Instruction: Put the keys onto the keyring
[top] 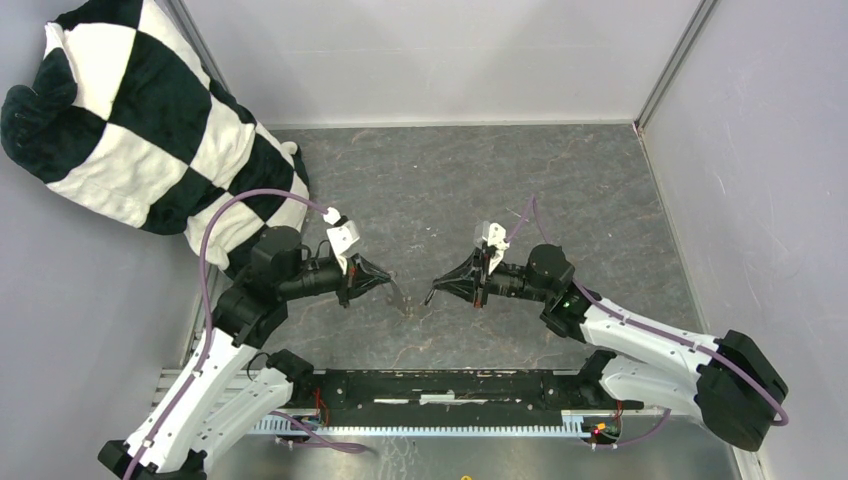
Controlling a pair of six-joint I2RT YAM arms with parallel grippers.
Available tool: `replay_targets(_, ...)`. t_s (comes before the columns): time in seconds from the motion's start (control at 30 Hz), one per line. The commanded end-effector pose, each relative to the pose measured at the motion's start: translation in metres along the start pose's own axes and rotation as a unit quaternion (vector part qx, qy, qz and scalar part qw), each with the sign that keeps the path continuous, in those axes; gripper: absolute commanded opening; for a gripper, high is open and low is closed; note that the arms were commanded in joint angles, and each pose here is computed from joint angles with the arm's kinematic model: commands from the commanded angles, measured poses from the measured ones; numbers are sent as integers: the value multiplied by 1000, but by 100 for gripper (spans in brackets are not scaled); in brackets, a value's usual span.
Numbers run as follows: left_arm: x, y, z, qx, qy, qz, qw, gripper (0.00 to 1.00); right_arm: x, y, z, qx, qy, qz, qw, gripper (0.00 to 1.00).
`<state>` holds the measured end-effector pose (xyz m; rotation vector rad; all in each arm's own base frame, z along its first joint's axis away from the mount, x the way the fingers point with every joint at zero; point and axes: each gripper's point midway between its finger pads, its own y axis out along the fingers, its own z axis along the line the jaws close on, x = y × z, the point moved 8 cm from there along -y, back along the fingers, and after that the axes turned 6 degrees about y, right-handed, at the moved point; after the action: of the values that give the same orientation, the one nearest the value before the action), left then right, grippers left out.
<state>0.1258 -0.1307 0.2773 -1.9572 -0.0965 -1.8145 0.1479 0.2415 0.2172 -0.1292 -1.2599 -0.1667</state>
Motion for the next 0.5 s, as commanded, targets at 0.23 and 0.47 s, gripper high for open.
replay_targets(0.23,11,1,5,19,-7,-27,999,2,-12,-5,-16,-108,15,49,993,1)
replay_targets(0.47,17,-3,6,31,11,-31,999,2,-60,-31,-69,-350,10,163,922,0)
